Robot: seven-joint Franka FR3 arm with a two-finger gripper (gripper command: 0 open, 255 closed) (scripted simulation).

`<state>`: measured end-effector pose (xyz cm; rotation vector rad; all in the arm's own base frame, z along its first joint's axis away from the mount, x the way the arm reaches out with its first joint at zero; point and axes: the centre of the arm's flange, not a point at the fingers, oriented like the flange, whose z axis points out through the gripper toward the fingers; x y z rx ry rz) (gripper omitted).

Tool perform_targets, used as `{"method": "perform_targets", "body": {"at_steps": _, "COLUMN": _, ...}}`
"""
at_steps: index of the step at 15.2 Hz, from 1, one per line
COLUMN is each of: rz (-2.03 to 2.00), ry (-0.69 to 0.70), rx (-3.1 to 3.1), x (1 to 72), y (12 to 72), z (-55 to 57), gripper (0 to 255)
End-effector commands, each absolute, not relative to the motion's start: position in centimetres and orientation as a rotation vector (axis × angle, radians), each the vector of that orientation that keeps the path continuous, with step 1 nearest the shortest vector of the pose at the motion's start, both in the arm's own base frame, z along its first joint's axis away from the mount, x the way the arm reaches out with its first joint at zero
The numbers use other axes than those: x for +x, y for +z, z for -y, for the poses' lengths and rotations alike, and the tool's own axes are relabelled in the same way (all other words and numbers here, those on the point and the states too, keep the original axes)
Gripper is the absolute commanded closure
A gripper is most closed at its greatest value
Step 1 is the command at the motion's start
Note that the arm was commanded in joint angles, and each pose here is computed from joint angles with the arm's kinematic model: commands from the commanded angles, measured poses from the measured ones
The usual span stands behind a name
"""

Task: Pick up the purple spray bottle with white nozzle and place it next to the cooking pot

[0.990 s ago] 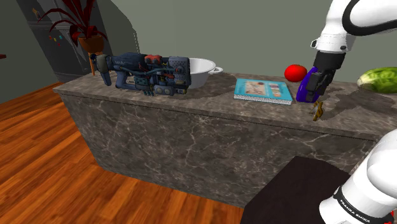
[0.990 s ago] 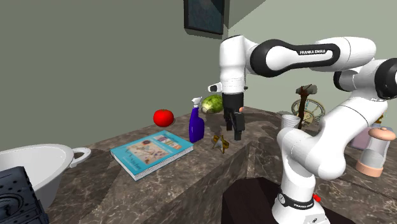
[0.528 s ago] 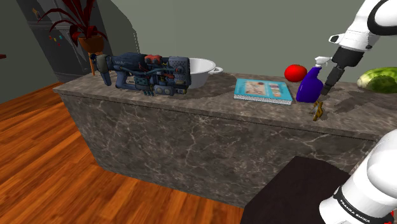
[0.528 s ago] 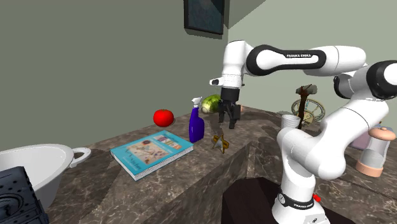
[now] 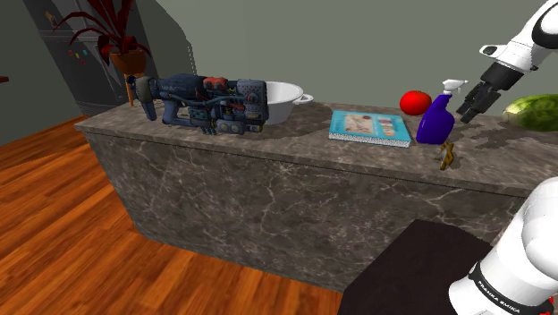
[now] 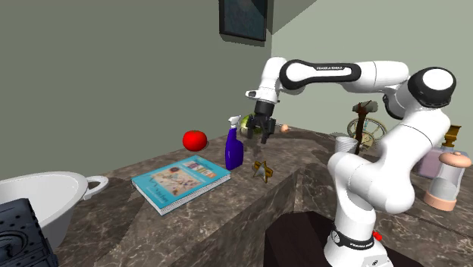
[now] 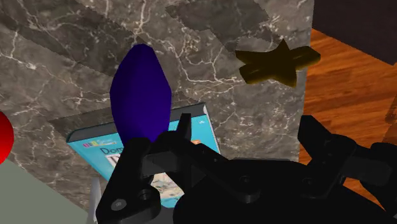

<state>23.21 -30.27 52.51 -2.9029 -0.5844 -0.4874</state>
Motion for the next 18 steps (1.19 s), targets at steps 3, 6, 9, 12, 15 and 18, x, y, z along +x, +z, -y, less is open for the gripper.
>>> {"method": "perform_targets", "body": {"at_steps": 3, "rz": 0.745, "ry": -0.635, "rx": -2.817, "x": 24.1, "y": 51.3, "z": 36.0, "gripper": 0}}
{"method": "perform_targets", "body": {"at_steps": 6, "rz": 0.857, "ry": -0.740, "rx": -2.742, "x": 25.2, "y": 50.6, "z": 40.3, "gripper": 0}}
{"method": "perform_targets", "body": {"at_steps": 9, "rz": 0.907, "ry": -0.788, "rx": -2.704, "x": 26.1, "y": 49.9, "z": 42.0, "gripper": 0}}
{"method": "perform_targets", "body": {"at_steps": 12, "rz": 0.907, "ry": -0.788, "rx": -2.704, "x": 26.7, "y": 48.5, "z": 41.5, "gripper": 0}}
{"method": "perform_targets", "body": {"at_steps": 15, "rz": 0.907, "ry": -0.788, "rx": -2.704, "x": 27.5, "y": 46.9, "z": 40.9, "gripper": 0}}
{"method": "perform_targets", "body": {"at_steps": 18, "rz": 0.907, "ry": -0.788, "rx": -2.704, "x": 27.5, "y": 46.9, "z": 40.9, "gripper": 0}}
